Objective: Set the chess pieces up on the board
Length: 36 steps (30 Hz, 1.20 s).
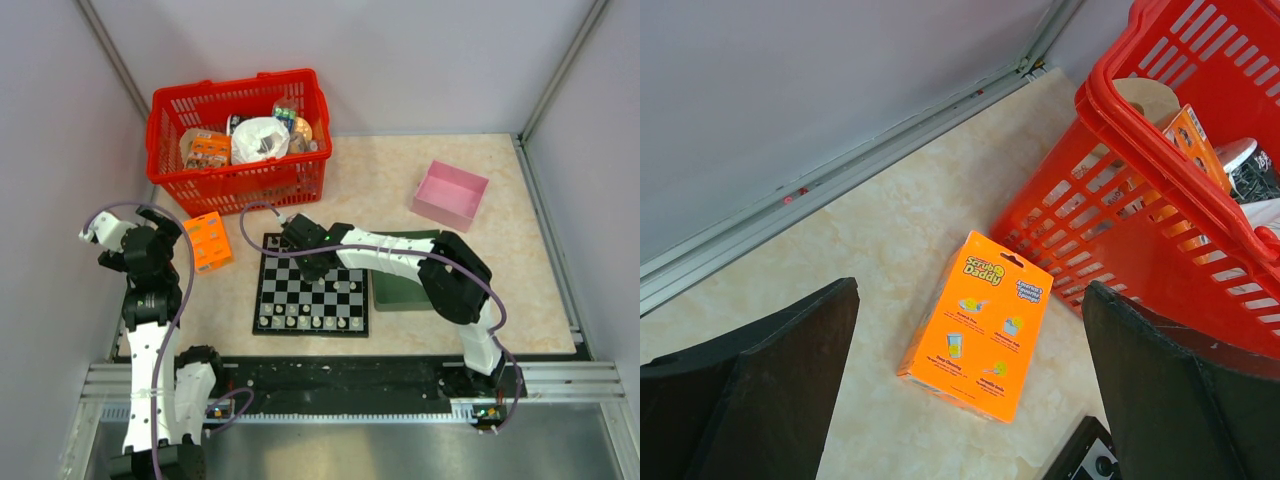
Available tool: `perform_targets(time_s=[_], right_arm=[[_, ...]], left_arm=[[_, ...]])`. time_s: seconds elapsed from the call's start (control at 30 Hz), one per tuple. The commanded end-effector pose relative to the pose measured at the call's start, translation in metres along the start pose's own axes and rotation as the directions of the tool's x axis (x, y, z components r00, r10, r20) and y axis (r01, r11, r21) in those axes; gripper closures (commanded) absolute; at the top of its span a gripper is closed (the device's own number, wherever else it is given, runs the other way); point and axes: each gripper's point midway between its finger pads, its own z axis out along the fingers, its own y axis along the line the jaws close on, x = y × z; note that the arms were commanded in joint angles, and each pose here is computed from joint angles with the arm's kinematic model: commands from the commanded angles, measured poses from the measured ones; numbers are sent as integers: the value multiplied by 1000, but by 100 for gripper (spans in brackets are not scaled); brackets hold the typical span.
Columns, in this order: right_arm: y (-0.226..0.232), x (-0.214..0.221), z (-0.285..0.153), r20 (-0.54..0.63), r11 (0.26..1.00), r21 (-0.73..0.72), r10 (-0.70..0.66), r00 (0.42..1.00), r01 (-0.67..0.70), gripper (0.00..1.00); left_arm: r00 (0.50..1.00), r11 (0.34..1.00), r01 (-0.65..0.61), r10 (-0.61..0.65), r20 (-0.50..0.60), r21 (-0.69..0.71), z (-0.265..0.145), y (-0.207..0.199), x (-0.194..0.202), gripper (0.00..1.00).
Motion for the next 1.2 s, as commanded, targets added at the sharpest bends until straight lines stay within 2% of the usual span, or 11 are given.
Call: perform_targets(time_s=[0.0, 0.2, 0.43, 1.17], right_arm=[[8, -16, -12, 52, 1000, -22, -10, 999, 11, 91], [22, -12, -35, 75, 998, -59, -29, 997, 34, 92], [33, 13, -54, 67, 997, -72, -17, 998, 21, 92], [35, 53, -42, -23, 997, -71, -4, 1000, 2, 93]], left_arm=[[999, 999, 28, -29, 41, 29, 1, -7, -11, 1], [999, 999, 27, -29, 44, 29, 1, -8, -12, 1], [999, 999, 29, -30, 38, 31, 2, -8, -10, 1], [999, 999, 31, -33, 41, 33, -1, -7, -11, 1]])
